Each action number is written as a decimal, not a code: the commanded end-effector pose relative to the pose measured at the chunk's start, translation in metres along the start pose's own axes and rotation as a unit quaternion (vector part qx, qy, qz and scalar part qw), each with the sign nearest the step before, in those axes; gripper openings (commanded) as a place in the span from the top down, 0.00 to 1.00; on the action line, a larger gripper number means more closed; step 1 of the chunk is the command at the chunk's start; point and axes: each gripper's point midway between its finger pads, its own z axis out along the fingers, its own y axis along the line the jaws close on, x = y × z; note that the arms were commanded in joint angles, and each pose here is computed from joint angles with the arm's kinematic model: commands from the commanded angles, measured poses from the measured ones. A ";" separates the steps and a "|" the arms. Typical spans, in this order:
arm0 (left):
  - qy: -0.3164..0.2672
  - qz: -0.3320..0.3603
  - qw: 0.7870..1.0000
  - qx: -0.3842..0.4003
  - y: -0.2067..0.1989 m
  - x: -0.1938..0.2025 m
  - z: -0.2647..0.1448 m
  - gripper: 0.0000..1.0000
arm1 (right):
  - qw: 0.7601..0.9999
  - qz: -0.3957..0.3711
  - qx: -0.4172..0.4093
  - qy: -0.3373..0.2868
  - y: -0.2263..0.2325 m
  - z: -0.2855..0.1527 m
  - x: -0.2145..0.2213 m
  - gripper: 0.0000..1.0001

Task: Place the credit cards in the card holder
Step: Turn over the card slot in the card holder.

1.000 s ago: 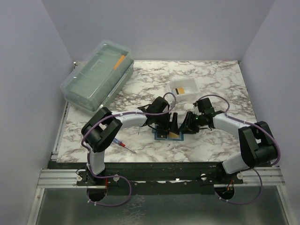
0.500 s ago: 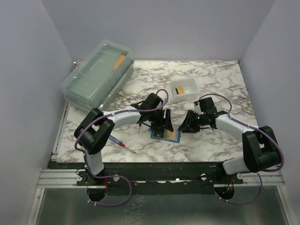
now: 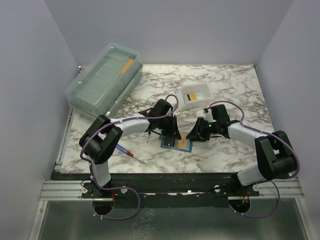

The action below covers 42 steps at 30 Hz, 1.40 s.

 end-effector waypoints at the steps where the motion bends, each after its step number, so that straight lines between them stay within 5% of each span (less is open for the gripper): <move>1: 0.016 -0.011 1.000 -0.001 0.018 0.010 0.016 0.95 | 1.000 0.013 -0.002 0.009 -0.006 0.005 0.006 0.63; 12: 0.017 -0.032 0.999 -0.027 0.054 0.019 0.032 1.00 | 1.000 0.019 -0.014 0.020 -0.008 0.010 0.010 0.62; 24: 0.013 -0.029 0.999 -0.016 0.046 0.015 0.026 0.99 | 0.996 0.002 -0.078 0.035 0.013 0.011 0.011 0.61; 31: -0.029 -0.029 0.999 0.018 0.012 -0.010 -0.030 0.62 | 0.994 -0.018 -0.098 0.039 0.033 0.013 0.005 0.59; 42: -0.170 -0.002 0.984 0.048 -0.019 -0.056 -0.158 0.38 | 0.989 -0.064 -0.131 0.041 0.107 0.043 -0.016 0.54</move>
